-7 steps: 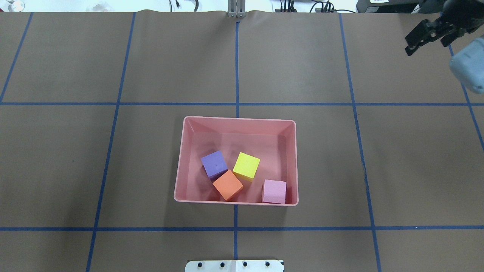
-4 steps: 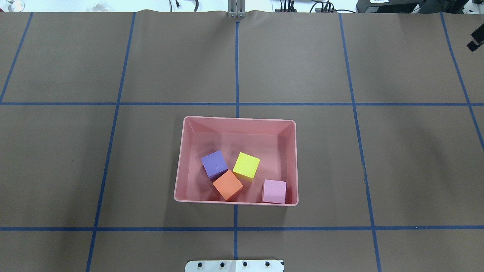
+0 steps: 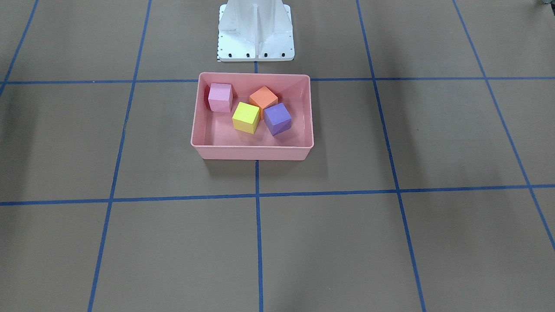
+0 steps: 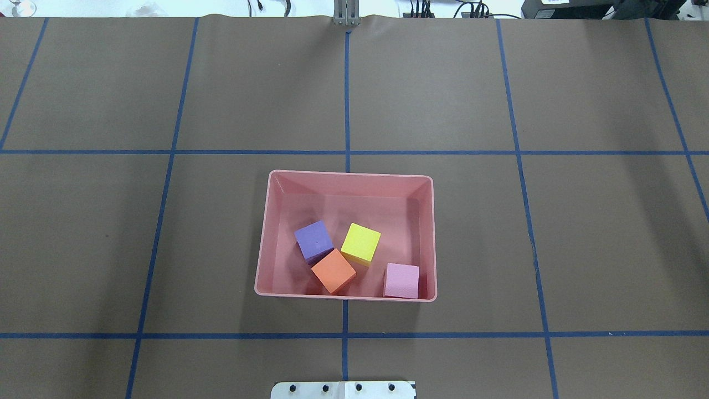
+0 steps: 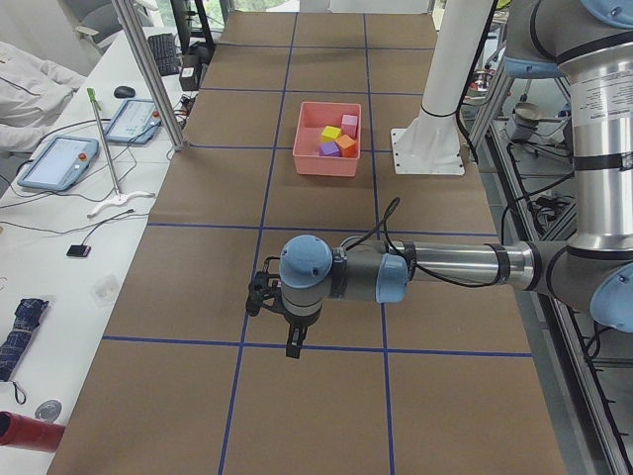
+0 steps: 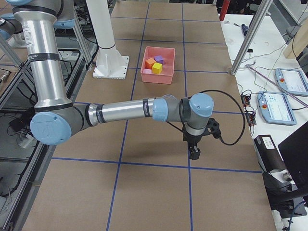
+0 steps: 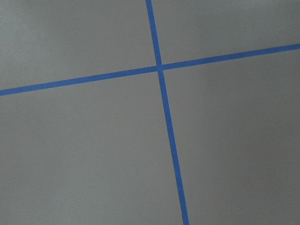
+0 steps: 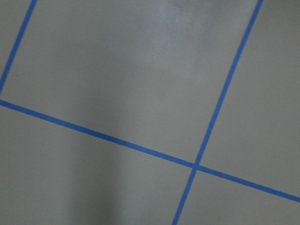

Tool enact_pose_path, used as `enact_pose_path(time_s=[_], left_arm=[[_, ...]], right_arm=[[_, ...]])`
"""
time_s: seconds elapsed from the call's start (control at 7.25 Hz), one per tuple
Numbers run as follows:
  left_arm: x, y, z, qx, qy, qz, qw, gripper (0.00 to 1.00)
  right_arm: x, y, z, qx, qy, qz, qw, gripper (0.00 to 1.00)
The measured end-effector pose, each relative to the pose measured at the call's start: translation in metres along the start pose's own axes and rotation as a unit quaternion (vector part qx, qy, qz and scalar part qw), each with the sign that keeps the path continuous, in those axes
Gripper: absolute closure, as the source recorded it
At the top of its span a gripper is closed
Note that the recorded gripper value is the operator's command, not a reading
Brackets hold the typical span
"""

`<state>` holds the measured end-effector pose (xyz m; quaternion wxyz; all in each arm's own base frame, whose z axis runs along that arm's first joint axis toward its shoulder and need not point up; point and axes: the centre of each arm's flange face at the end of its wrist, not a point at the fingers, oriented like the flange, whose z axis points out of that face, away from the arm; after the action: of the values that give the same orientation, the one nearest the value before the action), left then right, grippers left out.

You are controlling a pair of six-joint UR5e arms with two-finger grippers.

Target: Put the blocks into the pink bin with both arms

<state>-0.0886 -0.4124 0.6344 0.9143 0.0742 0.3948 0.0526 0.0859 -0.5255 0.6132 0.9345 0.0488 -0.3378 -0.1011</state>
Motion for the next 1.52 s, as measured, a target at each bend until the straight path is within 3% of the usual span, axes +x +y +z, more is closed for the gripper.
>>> enact_pose_path(time_s=[0.41,1.52], left_arm=[[-0.001,0.007,0.0,-0.001,0.0,-0.002,1.0,0.0],[0.002,0.007,-0.002,0.002,0.001,0.002,1.0,0.0]], right_arm=[[0.03,0.063,0.03,-0.001,-0.005,0.036,0.9993,0.0],[0.037,0.088,0.044,-0.013,-0.006,0.059,0.9982,0.0]])
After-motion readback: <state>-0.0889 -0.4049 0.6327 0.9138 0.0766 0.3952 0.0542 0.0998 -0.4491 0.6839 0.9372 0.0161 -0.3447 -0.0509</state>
